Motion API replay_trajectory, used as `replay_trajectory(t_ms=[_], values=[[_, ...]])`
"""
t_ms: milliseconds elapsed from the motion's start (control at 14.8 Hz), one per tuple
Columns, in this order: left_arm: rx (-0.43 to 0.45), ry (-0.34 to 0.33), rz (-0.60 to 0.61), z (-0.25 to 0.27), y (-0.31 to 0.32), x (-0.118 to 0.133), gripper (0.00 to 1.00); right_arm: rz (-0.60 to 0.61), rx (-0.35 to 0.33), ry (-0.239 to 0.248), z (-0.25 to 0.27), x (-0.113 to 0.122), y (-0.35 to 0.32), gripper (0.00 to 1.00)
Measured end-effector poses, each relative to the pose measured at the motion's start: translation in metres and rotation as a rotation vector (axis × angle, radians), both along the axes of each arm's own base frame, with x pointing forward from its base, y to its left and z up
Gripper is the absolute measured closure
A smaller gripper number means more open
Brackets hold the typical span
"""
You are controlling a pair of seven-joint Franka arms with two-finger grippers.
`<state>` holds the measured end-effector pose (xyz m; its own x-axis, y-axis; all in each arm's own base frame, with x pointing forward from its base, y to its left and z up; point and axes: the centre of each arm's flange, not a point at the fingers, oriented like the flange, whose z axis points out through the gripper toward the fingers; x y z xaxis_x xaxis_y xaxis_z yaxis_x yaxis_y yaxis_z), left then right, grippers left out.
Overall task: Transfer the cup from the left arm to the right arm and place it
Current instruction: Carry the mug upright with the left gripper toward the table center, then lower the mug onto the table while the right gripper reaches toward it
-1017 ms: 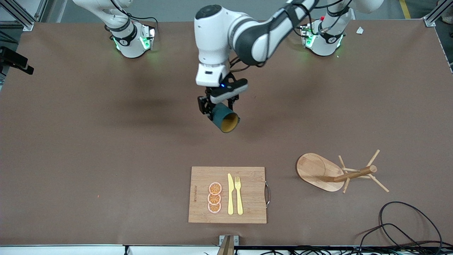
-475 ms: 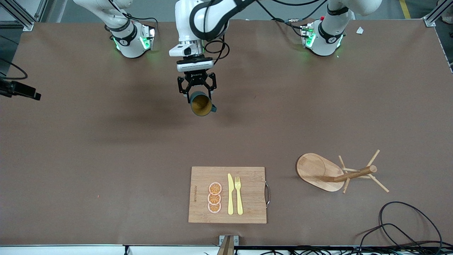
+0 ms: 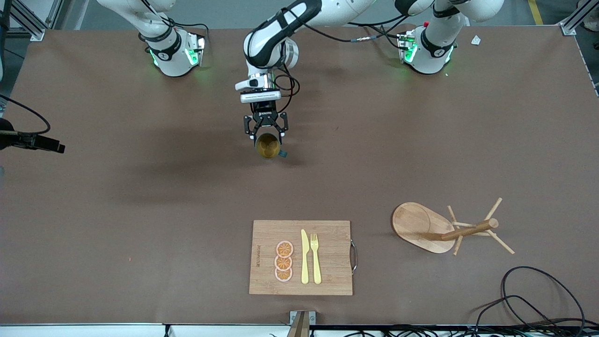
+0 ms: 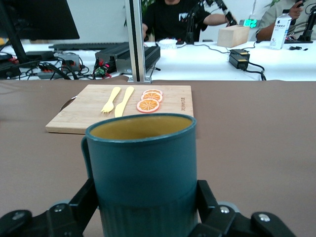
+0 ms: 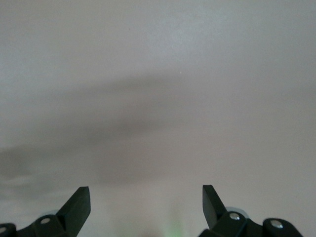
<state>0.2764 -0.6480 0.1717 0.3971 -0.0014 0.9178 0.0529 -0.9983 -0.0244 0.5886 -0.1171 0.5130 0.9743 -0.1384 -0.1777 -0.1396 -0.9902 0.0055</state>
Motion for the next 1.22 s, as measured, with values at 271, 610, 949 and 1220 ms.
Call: replay_trajectory(t_ms=[271, 610, 949, 1220], values=[[0.033, -0.095, -0.020, -0.057, 0.013, -0.003, 0.15, 0.001, 0.000, 0.010, -0.020, 0.008, 0.000, 0.00], [0.054, -0.134, -0.023, -0.090, 0.020, -0.018, 0.15, -0.056, -0.013, 0.004, -0.026, 0.011, 0.011, 0.00], [0.060, -0.116, -0.007, -0.093, 0.018, -0.032, 0.10, -0.131, -0.035, 0.020, -0.037, 0.016, 0.048, 0.00], [0.093, 0.033, 0.102, -0.077, 0.008, -0.053, 0.00, -0.224, -0.065, 0.032, -0.044, 0.017, 0.089, 0.00]])
